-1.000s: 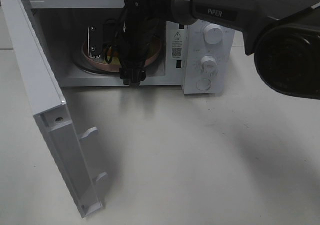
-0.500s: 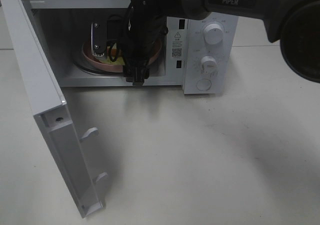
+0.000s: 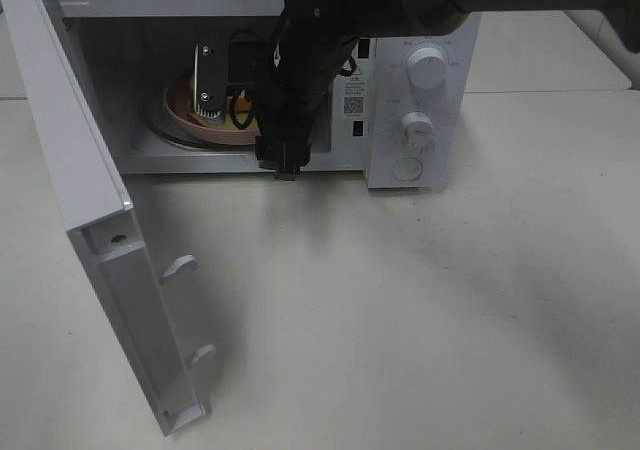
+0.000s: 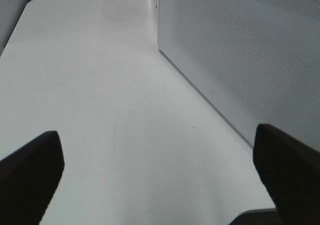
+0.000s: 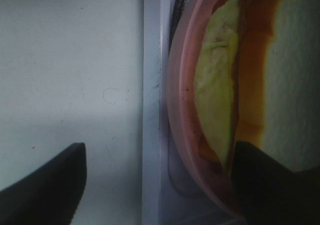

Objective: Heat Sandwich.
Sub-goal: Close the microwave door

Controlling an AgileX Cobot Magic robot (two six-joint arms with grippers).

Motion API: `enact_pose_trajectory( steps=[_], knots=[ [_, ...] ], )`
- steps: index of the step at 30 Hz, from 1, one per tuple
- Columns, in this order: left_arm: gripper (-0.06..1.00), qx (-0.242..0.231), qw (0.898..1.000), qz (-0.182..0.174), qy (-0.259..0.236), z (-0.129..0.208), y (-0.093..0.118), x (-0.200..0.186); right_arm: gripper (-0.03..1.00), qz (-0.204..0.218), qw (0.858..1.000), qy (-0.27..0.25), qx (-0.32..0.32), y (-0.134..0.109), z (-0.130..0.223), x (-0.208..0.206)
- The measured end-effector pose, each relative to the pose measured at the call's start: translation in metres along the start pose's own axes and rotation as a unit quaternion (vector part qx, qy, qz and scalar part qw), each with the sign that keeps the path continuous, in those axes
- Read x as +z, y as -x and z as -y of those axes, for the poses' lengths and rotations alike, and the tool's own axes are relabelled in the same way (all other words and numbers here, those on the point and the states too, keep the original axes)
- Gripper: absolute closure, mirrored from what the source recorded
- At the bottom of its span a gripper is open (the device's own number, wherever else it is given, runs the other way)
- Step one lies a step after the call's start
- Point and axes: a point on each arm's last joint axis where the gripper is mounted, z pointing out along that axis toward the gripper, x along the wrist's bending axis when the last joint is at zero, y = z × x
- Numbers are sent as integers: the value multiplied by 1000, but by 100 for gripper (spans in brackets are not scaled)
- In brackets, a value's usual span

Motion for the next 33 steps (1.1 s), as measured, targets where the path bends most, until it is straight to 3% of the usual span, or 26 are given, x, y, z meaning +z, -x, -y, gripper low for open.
enact_pose_trajectory(
  steps=[20, 33],
  knots=[
    [-3, 0, 1000, 0, 0, 0, 0, 0, 20, -9, 1000, -1, 18, -40, 29, -54],
    [-3, 0, 1000, 0, 0, 0, 0, 0, 20, -16, 995, -7, 100, -74, 54, -102]
  ],
)
